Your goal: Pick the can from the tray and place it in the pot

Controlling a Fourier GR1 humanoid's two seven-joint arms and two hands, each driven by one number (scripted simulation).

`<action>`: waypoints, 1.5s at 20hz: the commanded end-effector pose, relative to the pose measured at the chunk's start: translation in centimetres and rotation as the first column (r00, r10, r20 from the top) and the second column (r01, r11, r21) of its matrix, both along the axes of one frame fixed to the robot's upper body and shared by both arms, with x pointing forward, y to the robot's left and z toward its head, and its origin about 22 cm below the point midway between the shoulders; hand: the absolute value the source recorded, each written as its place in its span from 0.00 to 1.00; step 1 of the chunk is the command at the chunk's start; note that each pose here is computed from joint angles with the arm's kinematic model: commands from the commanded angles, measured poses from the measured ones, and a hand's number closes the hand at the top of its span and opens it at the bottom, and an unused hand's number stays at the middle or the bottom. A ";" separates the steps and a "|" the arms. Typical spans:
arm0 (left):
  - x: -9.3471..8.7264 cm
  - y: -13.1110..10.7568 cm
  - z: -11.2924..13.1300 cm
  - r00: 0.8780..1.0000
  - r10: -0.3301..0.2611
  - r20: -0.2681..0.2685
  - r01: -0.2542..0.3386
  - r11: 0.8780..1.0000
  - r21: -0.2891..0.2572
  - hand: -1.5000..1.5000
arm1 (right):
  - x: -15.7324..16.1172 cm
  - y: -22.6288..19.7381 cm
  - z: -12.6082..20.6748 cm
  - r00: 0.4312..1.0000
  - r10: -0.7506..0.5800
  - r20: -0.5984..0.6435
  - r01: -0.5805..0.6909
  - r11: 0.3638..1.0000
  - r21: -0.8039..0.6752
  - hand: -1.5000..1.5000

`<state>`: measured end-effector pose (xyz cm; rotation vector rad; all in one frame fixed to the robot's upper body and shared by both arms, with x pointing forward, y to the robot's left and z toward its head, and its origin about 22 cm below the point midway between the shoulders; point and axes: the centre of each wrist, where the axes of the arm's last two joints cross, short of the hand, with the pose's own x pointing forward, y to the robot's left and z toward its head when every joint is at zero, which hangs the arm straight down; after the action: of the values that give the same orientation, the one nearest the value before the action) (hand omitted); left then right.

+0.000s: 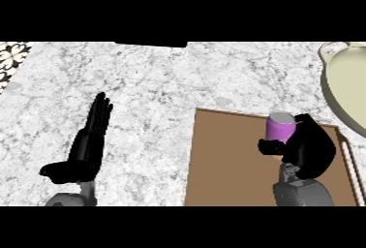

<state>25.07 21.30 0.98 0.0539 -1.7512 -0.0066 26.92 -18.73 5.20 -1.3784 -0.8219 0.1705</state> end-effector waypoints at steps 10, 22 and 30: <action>0.9 -2.7 1.3 0.993 -0.111 0.035 0.111 0.994 0.000 0.50 | 11.5 -10.6 10.3 0.940 -0.333 0.068 0.340 0.923 -0.180 1.00; 1.3 -3.3 1.3 0.992 -0.128 0.016 0.128 0.992 0.008 0.50 | 16.3 -14.2 15.8 0.806 -0.588 0.066 0.575 0.751 -0.324 1.00; 1.4 -2.6 1.2 0.997 -0.082 0.000 0.082 0.997 0.014 0.50 | 17.4 -15.4 16.6 0.738 -0.671 0.076 0.652 0.680 -0.336 1.00</action>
<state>26.35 18.74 2.19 -0.0313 -1.7653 -0.0917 43.64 -34.13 21.88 -1.9276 -0.3135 -0.0553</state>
